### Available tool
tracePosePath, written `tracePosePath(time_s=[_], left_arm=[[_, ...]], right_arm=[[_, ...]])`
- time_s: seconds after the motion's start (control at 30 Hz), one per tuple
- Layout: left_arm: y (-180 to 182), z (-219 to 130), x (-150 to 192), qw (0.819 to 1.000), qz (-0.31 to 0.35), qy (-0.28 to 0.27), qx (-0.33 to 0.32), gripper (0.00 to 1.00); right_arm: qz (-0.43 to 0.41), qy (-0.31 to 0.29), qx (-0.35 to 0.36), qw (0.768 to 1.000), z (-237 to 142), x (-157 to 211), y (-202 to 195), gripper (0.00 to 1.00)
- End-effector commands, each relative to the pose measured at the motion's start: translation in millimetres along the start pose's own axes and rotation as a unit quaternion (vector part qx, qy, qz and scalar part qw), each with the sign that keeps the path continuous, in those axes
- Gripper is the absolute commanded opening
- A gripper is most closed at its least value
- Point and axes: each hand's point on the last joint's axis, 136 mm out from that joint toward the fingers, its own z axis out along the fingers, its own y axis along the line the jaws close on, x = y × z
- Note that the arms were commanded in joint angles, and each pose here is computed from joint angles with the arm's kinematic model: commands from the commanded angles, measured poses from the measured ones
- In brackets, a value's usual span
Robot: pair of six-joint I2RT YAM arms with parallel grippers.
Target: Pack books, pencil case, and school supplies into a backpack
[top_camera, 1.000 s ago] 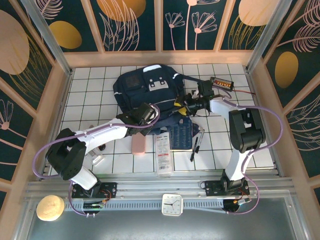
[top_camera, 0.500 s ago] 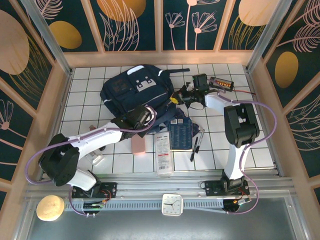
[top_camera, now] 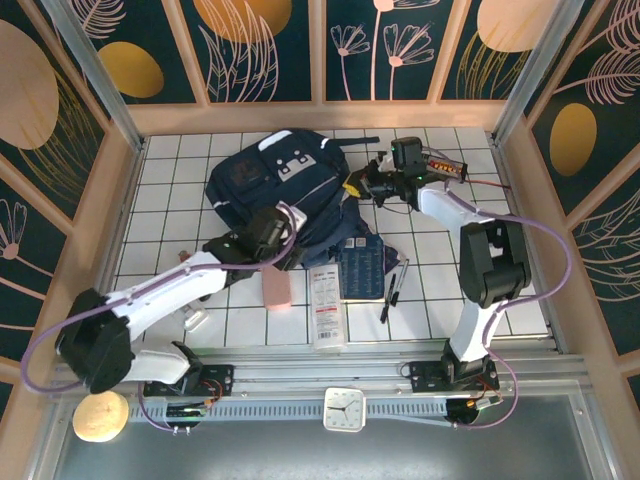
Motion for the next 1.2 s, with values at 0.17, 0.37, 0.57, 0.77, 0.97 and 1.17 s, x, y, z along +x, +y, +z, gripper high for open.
tracePosePath(time_s=[0.17,0.37,0.57,0.77,0.97,1.17], left_arm=[[-40,-53,-96,0.953,-0.224,-0.058,0.193,0.83],[-62,-48,-96,0.901,-0.352,0.028,0.251,0.73],[-47,-50,-94,0.865,-0.442,0.061,0.231,0.68],[-17,-40,-96,0.884,-0.436,0.06,0.159,0.68],[-17,-29,-109,0.891,-0.423,0.062,0.157,0.68],[-10,-18,-94,0.898,-0.412,0.09,0.125,0.67]], right_arm=[[-0.089,-0.044,-0.064,0.993,-23,16,110,0.0],[-0.111,-0.05,-0.085,0.989,-25,23,144,0.0],[-0.125,-0.045,-0.097,0.986,-27,30,158,0.0],[-0.125,-0.034,-0.109,0.986,-31,44,167,0.0],[-0.123,-0.019,-0.117,0.985,-26,60,175,0.0],[-0.123,-0.018,-0.126,0.984,-26,66,184,0.0]])
